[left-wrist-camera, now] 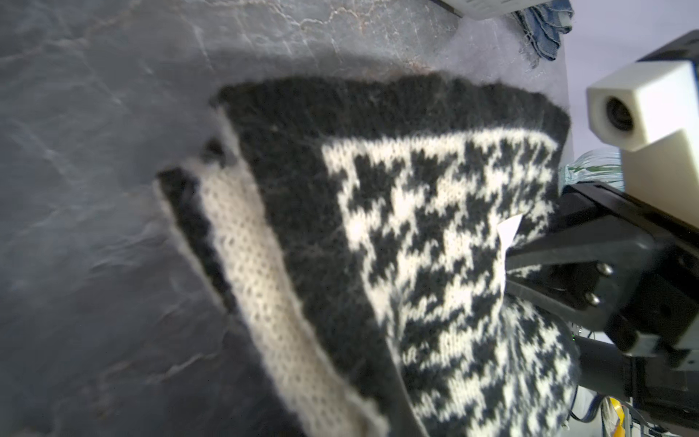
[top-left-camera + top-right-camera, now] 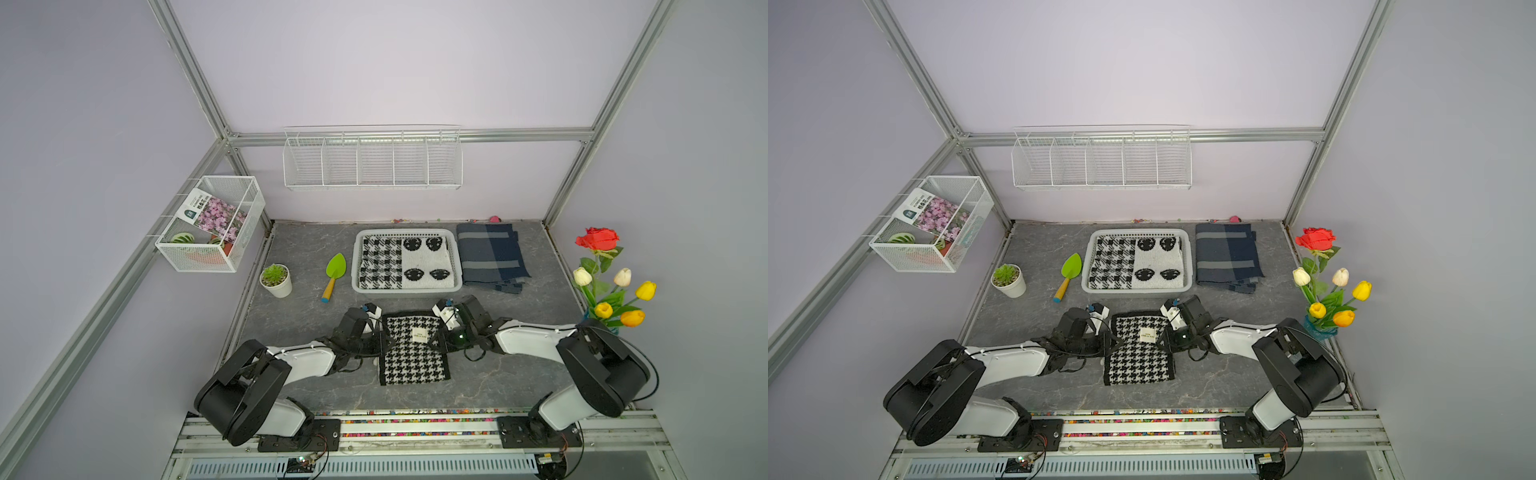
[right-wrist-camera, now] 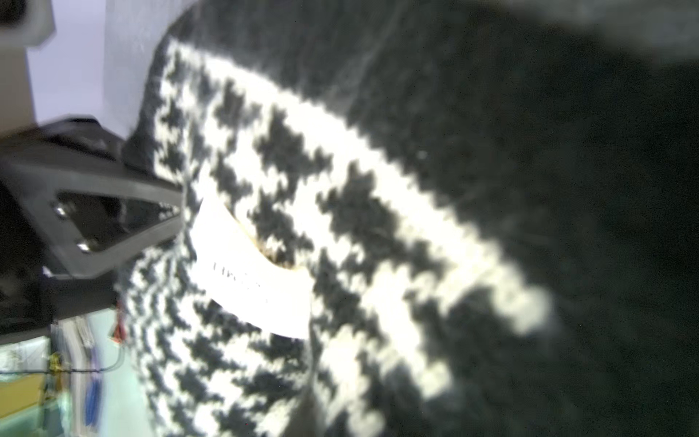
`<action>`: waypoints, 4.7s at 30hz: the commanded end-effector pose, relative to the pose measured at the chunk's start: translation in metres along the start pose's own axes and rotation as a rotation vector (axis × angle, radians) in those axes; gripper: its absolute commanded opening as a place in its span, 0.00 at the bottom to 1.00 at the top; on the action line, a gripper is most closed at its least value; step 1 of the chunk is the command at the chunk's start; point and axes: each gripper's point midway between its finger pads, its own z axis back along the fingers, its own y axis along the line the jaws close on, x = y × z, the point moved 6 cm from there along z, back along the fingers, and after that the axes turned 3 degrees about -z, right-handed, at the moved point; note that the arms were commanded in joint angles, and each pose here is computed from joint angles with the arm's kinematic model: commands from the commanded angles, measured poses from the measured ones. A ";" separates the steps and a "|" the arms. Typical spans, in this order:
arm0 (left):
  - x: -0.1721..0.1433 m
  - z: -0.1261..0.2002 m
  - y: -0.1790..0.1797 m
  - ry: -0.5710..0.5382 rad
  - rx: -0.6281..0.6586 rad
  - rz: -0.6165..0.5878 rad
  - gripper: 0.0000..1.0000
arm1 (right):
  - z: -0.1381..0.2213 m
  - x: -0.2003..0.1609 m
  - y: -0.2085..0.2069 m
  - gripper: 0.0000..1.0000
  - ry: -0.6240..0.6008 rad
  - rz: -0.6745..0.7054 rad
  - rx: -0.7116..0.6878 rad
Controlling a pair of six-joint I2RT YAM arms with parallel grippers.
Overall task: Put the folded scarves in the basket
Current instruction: Pick up the scarf at the center of the board, then place the scarf in the basket.
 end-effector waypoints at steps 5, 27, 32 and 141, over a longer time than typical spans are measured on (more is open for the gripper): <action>-0.003 0.006 -0.014 0.026 -0.052 -0.012 0.00 | 0.014 -0.008 0.011 0.00 0.009 0.020 0.017; 0.133 0.107 -0.142 -0.347 -0.143 -0.154 0.00 | 0.134 0.101 0.128 0.00 -0.223 0.207 0.079; 0.185 0.127 -0.139 -0.437 -0.107 -0.139 0.00 | 0.142 0.152 0.142 0.00 -0.274 0.221 0.097; 0.207 0.080 -0.004 -0.439 -0.004 -0.021 0.58 | 0.091 0.209 0.061 0.52 -0.333 0.151 -0.142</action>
